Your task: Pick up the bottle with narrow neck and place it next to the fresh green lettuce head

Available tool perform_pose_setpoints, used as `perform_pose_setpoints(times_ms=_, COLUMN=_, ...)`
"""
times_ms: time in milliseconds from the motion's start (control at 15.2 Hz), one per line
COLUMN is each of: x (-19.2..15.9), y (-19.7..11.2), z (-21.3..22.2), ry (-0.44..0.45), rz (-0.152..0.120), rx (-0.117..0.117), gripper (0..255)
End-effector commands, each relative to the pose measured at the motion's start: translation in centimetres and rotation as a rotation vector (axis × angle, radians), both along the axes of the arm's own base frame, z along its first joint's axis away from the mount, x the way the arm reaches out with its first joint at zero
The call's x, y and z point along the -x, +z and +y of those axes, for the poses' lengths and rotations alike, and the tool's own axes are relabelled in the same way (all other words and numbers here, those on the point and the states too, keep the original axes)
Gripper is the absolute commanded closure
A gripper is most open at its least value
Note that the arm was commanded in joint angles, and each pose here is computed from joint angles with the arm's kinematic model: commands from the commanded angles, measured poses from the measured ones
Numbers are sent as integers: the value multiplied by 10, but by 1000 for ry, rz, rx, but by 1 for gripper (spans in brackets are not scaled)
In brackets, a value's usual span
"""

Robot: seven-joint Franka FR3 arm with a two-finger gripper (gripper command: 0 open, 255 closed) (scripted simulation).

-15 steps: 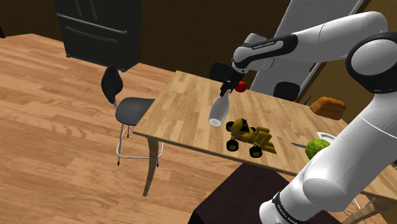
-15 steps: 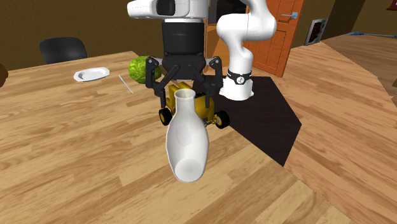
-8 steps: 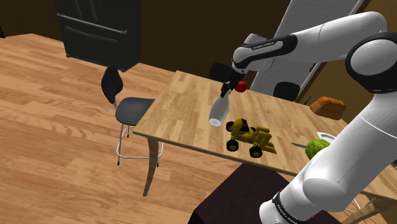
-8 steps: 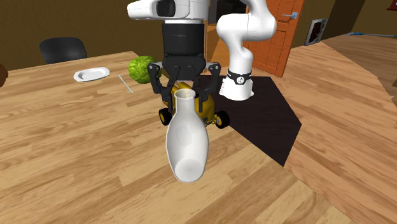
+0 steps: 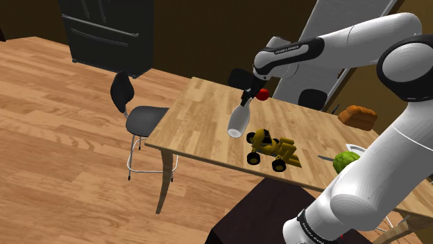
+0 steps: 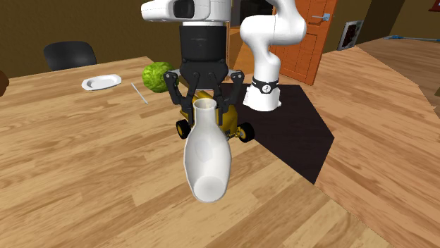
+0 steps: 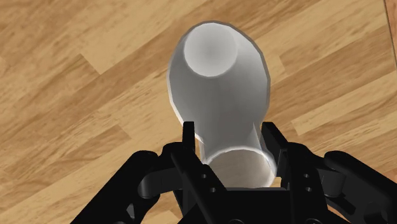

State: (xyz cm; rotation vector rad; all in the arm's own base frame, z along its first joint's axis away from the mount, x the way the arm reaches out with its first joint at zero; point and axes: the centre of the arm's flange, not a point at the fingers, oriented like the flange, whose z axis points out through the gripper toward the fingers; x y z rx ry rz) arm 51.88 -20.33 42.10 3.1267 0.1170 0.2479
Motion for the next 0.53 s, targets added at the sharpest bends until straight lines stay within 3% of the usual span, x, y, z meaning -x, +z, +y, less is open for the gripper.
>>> perform_pose_setpoints(times_ms=0, x=0, y=0, z=0, ry=0, rz=1, rx=0, gripper=255)
perform_pose_setpoints(times_ms=462, x=0, y=37, z=0, ry=0, rz=1, rx=0, gripper=255)
